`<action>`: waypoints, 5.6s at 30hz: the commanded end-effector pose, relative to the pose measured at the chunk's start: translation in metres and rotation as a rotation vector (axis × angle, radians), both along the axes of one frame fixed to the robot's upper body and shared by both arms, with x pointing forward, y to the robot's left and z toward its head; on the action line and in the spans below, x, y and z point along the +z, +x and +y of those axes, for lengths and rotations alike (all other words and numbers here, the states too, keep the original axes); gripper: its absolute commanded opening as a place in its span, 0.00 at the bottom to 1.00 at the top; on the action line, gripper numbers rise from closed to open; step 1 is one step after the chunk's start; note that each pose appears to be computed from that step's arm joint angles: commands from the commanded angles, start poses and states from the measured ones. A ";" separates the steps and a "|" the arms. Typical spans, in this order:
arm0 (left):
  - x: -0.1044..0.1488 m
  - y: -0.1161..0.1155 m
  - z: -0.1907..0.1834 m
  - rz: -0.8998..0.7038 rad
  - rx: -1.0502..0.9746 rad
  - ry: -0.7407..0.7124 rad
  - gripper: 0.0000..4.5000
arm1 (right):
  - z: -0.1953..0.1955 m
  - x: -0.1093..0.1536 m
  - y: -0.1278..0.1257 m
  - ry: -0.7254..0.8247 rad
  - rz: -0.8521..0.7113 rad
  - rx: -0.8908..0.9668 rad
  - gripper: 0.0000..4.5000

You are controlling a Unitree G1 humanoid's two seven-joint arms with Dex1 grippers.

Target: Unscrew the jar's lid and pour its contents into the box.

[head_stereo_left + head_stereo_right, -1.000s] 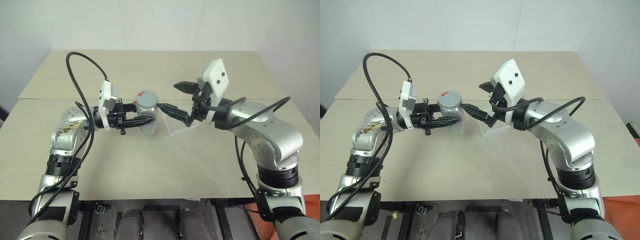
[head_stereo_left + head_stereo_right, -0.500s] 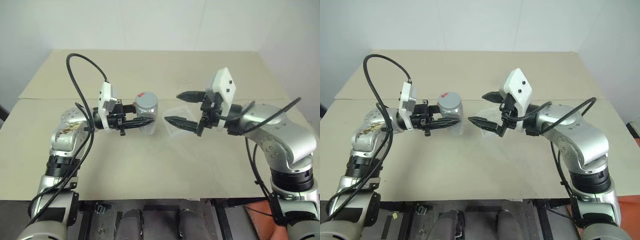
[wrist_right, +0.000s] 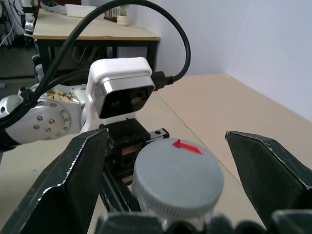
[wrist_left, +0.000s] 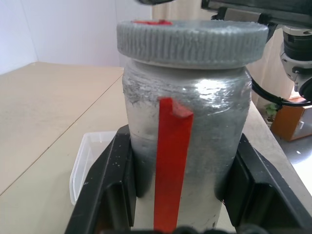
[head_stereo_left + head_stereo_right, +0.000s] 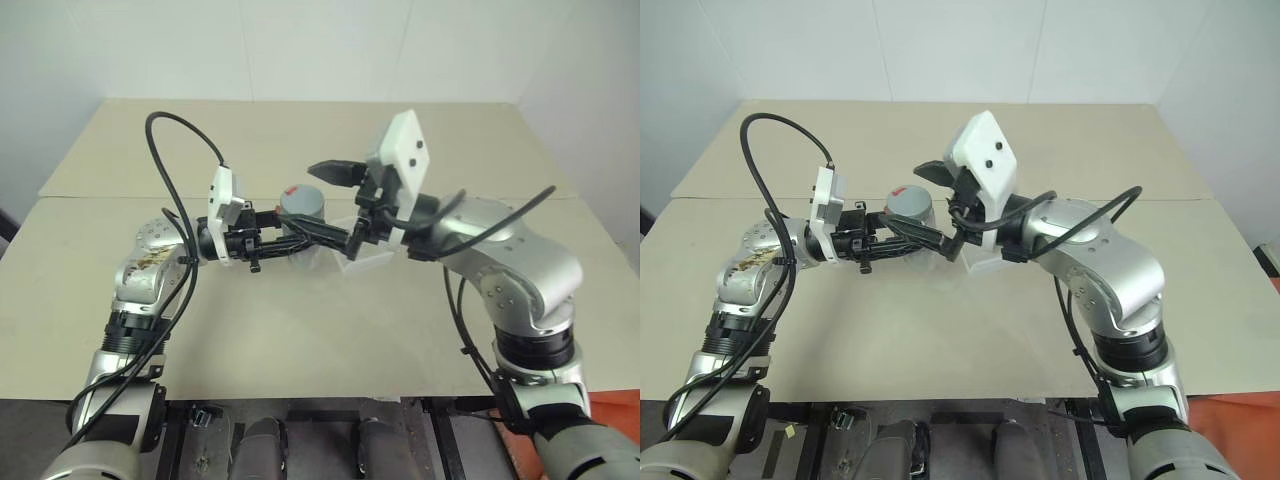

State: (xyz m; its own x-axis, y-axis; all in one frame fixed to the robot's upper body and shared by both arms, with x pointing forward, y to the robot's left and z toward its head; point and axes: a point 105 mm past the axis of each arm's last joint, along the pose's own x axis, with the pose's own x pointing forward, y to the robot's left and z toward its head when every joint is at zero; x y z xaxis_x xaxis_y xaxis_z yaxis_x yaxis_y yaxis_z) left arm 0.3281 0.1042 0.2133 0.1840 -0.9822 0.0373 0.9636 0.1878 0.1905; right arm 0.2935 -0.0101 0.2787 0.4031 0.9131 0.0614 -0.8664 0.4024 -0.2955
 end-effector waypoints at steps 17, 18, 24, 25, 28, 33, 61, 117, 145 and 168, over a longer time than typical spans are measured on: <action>0.012 -0.005 0.004 -0.062 -0.007 0.011 0.43 | -0.019 0.004 0.007 -0.023 -0.046 -0.060 0.99; 0.012 -0.006 0.004 -0.062 -0.008 0.011 0.43 | -0.020 0.004 0.006 -0.026 -0.047 -0.059 0.99; 0.013 -0.006 0.003 -0.065 -0.013 0.012 0.43 | -0.026 0.002 0.005 -0.036 -0.050 -0.057 0.99; 0.013 -0.006 0.003 -0.066 -0.014 0.013 0.43 | -0.026 0.002 0.004 -0.037 -0.051 -0.054 0.99; 0.013 -0.005 0.004 -0.066 -0.015 0.015 0.43 | -0.027 0.001 0.002 -0.037 -0.050 -0.042 0.99; 0.012 -0.003 0.006 -0.061 -0.006 0.023 0.43 | -0.032 -0.001 -0.002 -0.046 -0.046 0.001 0.99; 0.010 -0.008 0.001 -0.058 -0.063 0.030 0.43 | -0.005 0.000 0.004 0.046 0.074 0.135 0.99; -0.035 -0.045 0.002 0.110 -0.319 0.154 0.43 | -0.053 0.024 -0.041 0.008 -0.059 0.481 0.61; 0.030 0.019 0.038 -0.177 0.279 -0.075 0.43 | -0.176 -0.058 0.061 0.044 0.098 -0.723 0.61; 0.031 0.044 0.031 -0.240 0.487 -0.061 0.43 | -0.195 -0.108 0.055 -0.190 0.199 -0.711 0.99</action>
State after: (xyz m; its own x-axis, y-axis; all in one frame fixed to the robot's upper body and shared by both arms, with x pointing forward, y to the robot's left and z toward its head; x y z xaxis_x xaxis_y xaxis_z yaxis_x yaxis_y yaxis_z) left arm 0.3707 0.1376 0.2292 0.5999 -0.7817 0.1707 0.7261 0.6214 0.2941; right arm 0.3554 -0.2155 0.1362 0.9019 0.3307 -0.2778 -0.4006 0.8810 -0.2516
